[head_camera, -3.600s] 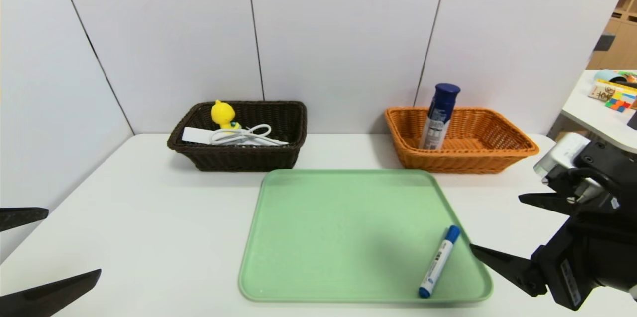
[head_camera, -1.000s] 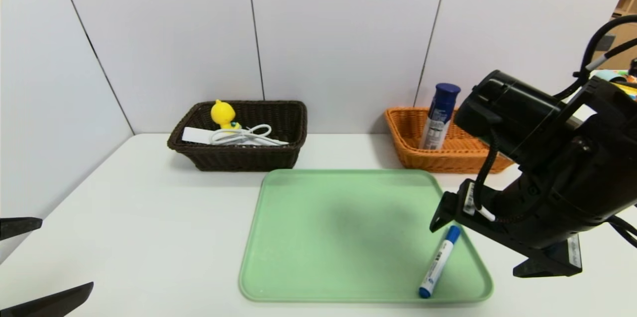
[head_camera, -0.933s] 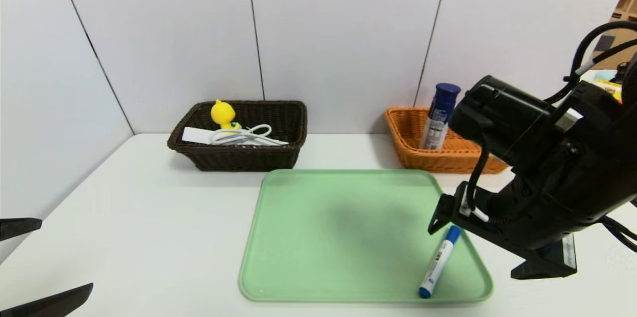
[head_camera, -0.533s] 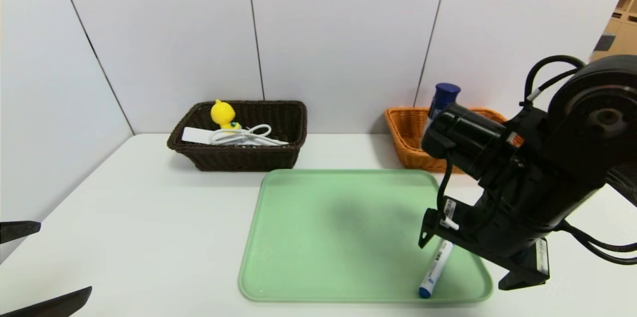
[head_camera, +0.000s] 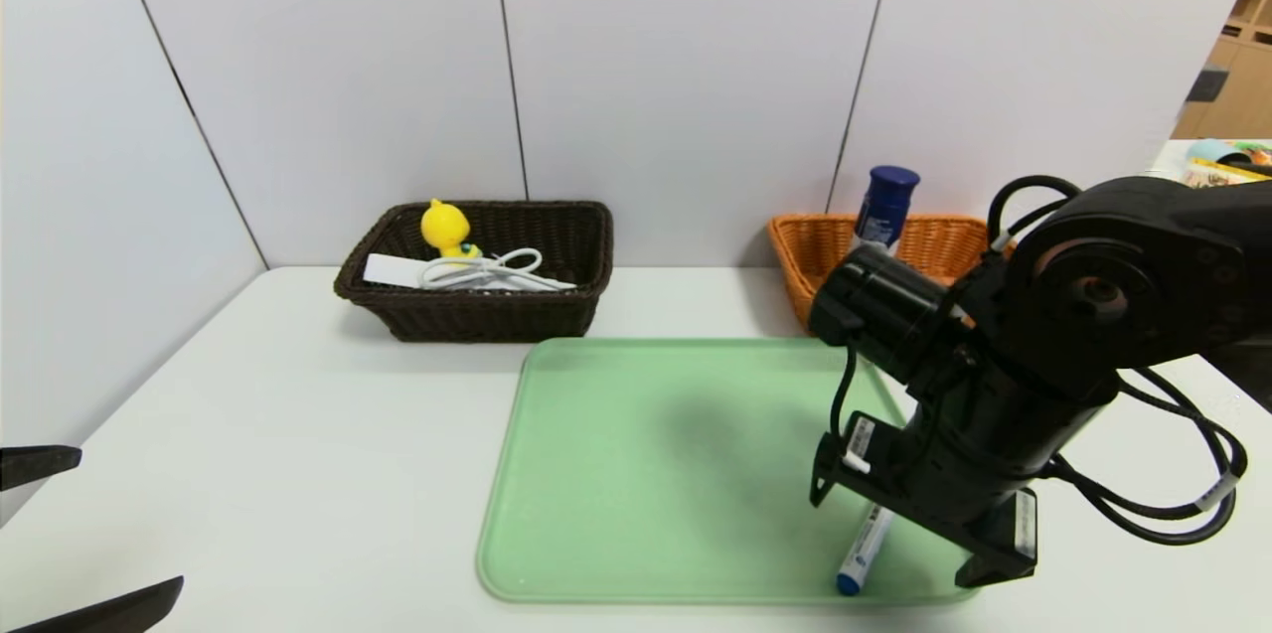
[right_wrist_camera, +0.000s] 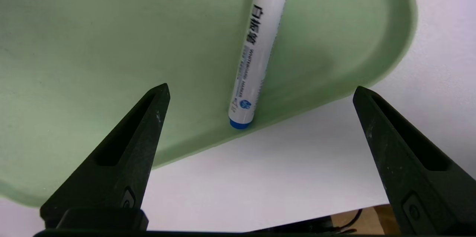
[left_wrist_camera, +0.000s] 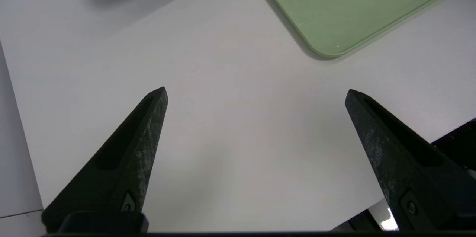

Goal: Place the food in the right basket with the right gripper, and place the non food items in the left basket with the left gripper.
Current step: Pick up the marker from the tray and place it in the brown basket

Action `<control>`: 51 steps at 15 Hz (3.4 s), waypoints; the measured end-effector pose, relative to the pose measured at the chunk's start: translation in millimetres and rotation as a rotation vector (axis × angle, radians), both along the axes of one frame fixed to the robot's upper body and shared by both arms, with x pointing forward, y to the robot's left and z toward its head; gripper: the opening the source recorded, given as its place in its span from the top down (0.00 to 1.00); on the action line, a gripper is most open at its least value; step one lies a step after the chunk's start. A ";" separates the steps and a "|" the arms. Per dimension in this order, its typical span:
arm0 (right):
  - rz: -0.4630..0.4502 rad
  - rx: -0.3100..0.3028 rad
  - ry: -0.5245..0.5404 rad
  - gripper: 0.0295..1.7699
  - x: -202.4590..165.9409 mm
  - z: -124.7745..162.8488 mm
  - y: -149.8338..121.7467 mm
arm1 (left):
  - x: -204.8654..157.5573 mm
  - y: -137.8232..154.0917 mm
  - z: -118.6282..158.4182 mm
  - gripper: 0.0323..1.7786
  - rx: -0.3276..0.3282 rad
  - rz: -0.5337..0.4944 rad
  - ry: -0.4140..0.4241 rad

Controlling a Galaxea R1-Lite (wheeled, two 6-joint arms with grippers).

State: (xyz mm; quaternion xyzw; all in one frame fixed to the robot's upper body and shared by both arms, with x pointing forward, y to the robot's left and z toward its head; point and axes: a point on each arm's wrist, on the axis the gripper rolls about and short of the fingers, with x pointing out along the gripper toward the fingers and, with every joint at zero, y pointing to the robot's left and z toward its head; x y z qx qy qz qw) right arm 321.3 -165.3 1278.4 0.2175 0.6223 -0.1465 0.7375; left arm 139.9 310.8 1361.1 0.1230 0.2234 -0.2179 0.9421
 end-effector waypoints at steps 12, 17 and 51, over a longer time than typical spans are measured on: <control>-0.006 -0.013 0.038 0.04 12.9 -19.2 3.5 | -2.5 1.7 -4.3 0.05 0.004 0.007 0.004; -0.005 -0.015 0.051 0.04 14.3 -25.2 3.6 | -1.5 1.2 -4.6 0.05 0.006 0.006 0.006; 0.219 0.009 -0.304 0.91 -24.5 69.7 15.9 | 1.4 -0.4 -6.4 0.05 0.007 0.001 0.016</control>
